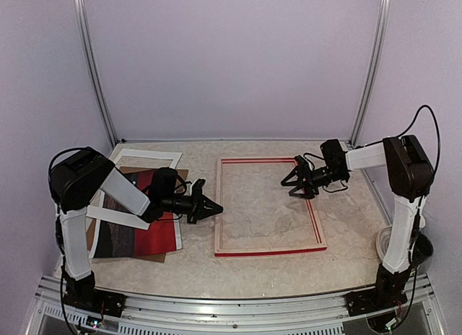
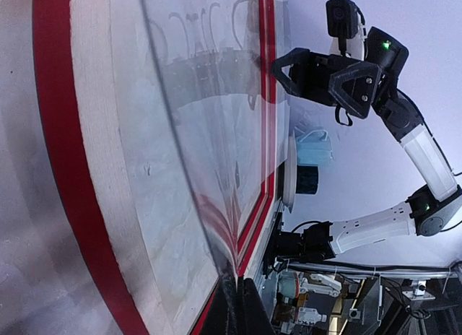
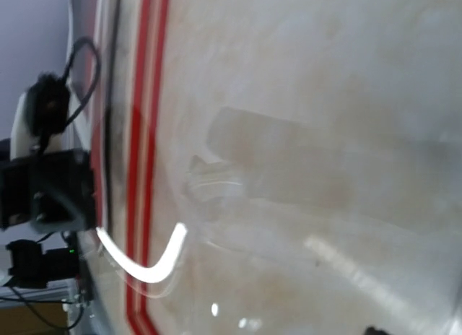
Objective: Put the photo into the frame
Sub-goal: Pick up the glass panel.
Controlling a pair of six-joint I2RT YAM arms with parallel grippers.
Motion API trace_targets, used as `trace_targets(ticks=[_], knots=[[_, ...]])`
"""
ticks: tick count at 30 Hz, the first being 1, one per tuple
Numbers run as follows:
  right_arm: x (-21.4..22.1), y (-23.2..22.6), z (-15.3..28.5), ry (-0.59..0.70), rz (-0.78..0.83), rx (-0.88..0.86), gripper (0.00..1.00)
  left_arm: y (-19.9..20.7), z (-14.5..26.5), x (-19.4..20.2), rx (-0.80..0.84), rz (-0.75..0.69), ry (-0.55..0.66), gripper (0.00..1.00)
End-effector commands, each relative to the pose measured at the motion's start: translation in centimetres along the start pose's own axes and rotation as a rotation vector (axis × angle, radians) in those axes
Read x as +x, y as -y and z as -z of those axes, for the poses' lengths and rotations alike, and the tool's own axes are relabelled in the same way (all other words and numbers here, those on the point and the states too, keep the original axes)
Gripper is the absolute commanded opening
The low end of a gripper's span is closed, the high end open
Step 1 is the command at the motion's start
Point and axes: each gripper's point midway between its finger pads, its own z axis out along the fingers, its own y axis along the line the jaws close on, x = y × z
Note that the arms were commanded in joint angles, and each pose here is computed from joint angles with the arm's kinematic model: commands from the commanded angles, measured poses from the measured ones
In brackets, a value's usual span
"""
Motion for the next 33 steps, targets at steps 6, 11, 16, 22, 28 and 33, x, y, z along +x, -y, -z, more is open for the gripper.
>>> trace_targets(ticks=[6, 11, 16, 22, 28, 33], knots=[[2.9, -3.9, 2.8, 0.037, 0.068, -0.041, 0.61, -0.2, 0.7, -0.8, 0.022, -0.016, 0.024, 0.00], [4.9, -3.8, 2.7, 0.029, 0.059, -0.045, 0.47, 0.1, 0.9, -1.1, 0.025, -0.023, 0.023, 0.01], [6.3, -3.2, 2.6, 0.021, 0.047, 0.002, 0.32, 0.1, 0.7, -1.2, 0.017, -0.029, 0.017, 0.04], [7.1, -3.2, 3.5, 0.059, 0.052, 0.058, 0.17, -0.3, 0.3, -1.1, -0.004, -0.037, 0.002, 0.08], [8.0, -2.8, 4.1, 0.094, 0.051, 0.101, 0.12, -0.5, 0.1, -1.2, -0.021, -0.041, -0.001, 0.15], [8.7, -2.1, 4.2, 0.106, 0.038, 0.123, 0.08, -0.6, -0.4, -1.3, -0.041, -0.045, -0.005, 0.19]])
